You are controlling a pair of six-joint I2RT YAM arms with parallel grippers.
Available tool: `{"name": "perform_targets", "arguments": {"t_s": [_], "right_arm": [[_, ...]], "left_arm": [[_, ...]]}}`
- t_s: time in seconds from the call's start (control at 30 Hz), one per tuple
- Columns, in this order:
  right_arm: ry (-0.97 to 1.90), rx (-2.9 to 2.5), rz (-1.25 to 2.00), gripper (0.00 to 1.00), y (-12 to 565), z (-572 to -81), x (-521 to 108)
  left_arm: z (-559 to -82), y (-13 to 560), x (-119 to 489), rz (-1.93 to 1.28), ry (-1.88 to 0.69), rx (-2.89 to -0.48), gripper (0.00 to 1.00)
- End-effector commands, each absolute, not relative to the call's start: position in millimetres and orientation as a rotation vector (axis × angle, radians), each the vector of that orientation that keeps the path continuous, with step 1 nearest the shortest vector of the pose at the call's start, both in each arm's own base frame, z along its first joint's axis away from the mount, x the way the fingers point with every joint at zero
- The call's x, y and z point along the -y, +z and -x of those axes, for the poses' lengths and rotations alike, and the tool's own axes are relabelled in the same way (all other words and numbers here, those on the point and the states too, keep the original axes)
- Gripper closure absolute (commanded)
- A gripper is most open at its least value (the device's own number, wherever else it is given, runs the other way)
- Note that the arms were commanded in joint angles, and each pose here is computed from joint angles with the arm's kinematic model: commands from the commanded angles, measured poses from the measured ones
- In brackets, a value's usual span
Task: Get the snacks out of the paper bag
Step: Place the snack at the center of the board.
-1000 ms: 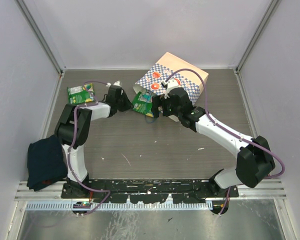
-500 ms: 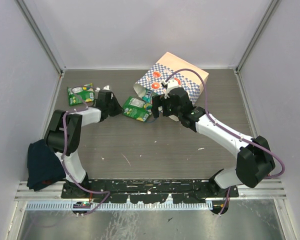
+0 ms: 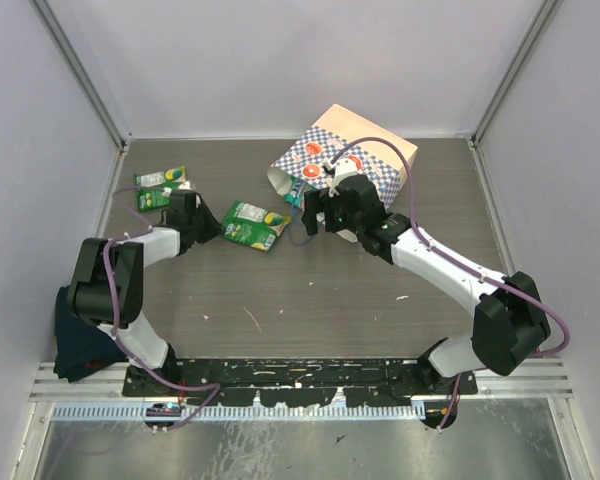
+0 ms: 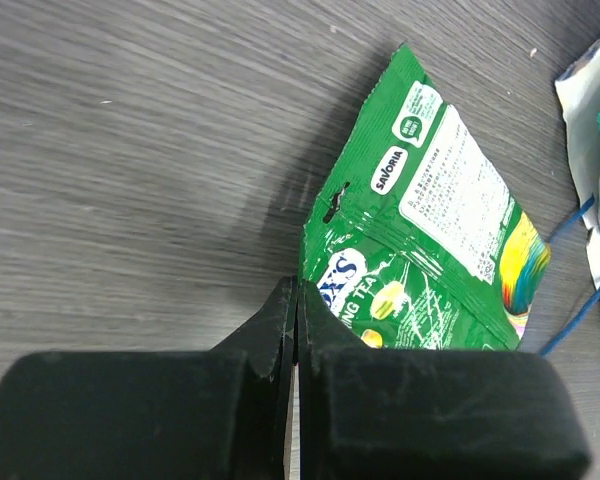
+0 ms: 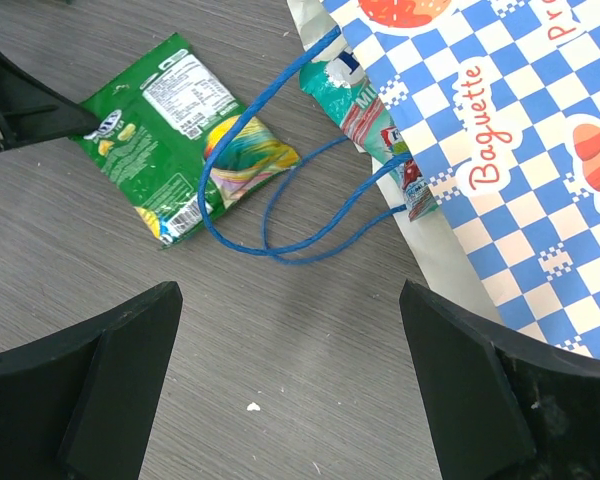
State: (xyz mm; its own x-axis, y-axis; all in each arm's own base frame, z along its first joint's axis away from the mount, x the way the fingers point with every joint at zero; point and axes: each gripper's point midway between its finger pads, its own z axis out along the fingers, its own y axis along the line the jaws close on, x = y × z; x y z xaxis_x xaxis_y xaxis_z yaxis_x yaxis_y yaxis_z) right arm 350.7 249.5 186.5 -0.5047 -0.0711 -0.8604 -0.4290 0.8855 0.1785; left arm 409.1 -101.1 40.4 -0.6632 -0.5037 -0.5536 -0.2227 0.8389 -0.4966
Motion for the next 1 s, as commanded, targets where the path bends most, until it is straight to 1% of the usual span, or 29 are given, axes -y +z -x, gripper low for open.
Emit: {"name": "perform_targets", "arguments": {"t_s": [0.0,0.37,0.6,0.97], "right_arm": [[0.488,-2.003,0.354,0.03,204,-356,-255],[0.493,-2.010,0.358,0.03,202,-356,-257],[0.489,-2.015,0.362,0.03,200,-357,-257],[0.482,-2.022,0.368,0.03,197,-357,-257]], "left_arm": [[-414,61,78,0.552,-0.515,-2.217,1.00],[-419,67,31,0.739,-0.502,-2.122,1.00],[-443,82,28,0.772,-0.550,-2.060,1.00],[-488,108,21,0.777,-0.554,-1.984,1.00]]}}
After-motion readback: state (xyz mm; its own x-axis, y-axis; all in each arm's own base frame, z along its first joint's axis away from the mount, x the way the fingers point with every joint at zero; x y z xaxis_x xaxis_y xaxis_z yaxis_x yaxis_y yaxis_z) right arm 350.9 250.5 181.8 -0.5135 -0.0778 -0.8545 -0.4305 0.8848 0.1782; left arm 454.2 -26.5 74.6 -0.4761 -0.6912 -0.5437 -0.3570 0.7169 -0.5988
